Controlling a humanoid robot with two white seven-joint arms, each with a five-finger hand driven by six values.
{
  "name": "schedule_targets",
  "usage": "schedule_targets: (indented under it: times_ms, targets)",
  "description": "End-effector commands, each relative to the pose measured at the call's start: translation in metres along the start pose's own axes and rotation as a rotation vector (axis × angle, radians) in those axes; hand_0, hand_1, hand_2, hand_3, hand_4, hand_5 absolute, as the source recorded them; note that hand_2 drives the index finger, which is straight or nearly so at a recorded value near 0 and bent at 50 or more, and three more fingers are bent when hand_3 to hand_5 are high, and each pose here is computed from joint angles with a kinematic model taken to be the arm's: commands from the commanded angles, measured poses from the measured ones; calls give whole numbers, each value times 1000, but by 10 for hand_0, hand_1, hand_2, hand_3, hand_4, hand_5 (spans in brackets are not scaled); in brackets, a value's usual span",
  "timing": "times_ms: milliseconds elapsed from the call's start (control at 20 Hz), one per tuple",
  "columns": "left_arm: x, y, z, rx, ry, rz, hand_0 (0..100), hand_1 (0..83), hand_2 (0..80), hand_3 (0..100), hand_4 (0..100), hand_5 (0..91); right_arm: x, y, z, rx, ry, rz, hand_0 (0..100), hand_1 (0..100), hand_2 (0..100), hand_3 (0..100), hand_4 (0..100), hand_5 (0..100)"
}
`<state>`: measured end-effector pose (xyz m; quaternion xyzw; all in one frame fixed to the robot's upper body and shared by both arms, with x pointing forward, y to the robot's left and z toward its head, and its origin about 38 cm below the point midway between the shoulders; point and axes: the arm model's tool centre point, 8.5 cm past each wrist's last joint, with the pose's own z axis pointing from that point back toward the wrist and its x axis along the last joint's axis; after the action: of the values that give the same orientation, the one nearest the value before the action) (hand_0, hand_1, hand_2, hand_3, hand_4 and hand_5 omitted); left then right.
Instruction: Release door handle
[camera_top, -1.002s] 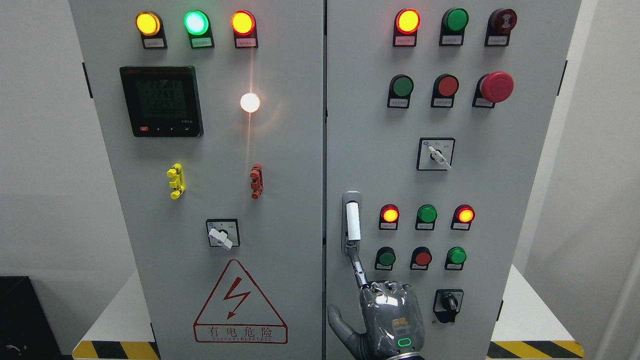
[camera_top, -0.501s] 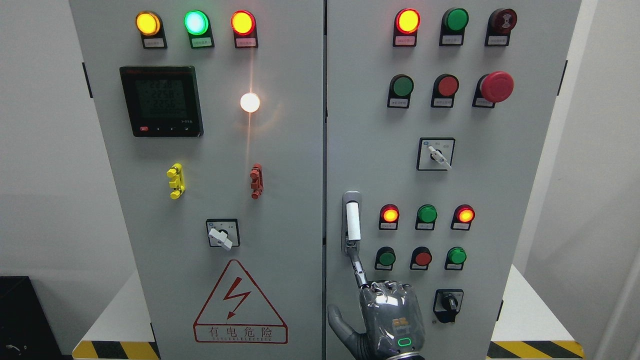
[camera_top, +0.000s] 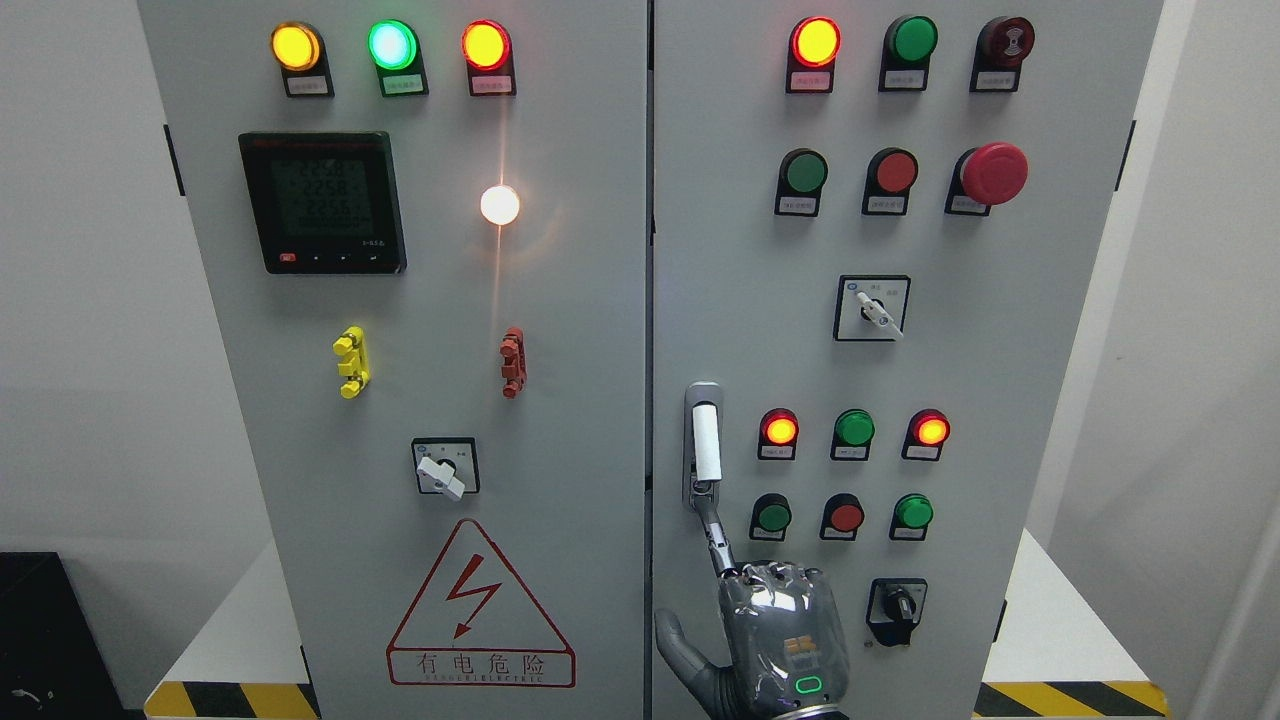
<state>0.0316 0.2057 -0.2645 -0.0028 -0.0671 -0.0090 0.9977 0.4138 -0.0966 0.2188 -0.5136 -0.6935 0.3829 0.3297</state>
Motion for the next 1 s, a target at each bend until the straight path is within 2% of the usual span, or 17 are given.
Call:
schedule_targets:
  times_ms: [0,952]
  targets:
    - [-11,0,1,0,16,2,120,556,0,0,0,0,2,-14,-2,-41,-6,-4,346,248,123,1000,1000,1000]
    - [-11,0,1,0,16,2,120,556,0,0,0,0,3,-24,-5,-68,-11,-7,344,250,131,1000,1000,1000]
